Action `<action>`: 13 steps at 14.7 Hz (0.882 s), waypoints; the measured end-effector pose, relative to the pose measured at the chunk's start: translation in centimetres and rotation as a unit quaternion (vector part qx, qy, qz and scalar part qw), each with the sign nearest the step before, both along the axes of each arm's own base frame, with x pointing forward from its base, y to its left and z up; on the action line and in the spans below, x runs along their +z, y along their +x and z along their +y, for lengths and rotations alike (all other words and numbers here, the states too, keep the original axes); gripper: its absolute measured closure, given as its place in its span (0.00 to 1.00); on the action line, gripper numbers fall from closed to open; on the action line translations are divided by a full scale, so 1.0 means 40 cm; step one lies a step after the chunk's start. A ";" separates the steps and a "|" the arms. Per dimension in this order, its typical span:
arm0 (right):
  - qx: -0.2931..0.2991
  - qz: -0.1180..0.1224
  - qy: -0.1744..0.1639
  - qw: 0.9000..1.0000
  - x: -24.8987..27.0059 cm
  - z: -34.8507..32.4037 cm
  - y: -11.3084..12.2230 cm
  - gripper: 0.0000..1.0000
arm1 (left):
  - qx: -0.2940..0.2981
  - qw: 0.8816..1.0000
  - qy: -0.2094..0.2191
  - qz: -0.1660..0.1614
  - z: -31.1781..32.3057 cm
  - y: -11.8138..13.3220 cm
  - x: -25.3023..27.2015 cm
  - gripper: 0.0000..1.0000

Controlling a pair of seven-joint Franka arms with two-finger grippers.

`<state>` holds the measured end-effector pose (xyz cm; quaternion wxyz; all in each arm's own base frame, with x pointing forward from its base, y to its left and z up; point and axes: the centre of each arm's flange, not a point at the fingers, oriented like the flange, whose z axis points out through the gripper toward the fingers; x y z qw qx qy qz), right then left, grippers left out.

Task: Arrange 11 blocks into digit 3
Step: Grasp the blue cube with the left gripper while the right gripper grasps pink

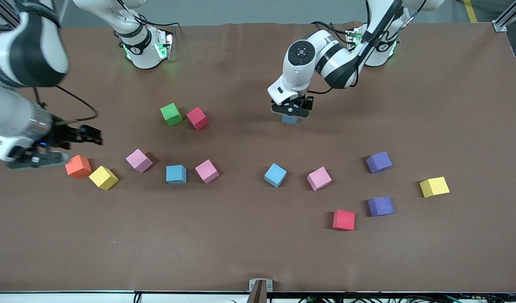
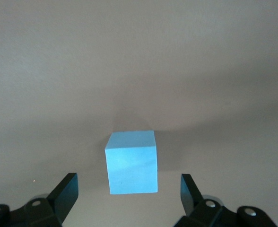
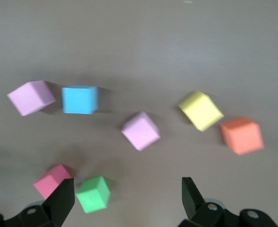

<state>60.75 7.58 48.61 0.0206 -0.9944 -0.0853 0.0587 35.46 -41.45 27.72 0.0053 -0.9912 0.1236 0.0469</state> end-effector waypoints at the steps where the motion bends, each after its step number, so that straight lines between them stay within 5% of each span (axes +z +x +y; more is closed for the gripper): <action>1: 0.014 0.000 0.006 1.000 -0.044 0.063 0.012 0.00 | -0.005 1.000 0.006 0.002 0.001 -0.005 -0.017 0.04; 8: 0.097 -0.006 0.018 0.995 -0.356 0.407 0.041 0.00 | 0.025 0.999 0.019 0.007 -0.001 -0.009 -0.136 0.04; 13: 0.145 0.010 0.017 0.989 -0.532 0.590 -0.018 0.00 | 0.035 0.999 0.025 0.021 0.006 -0.014 -0.178 0.06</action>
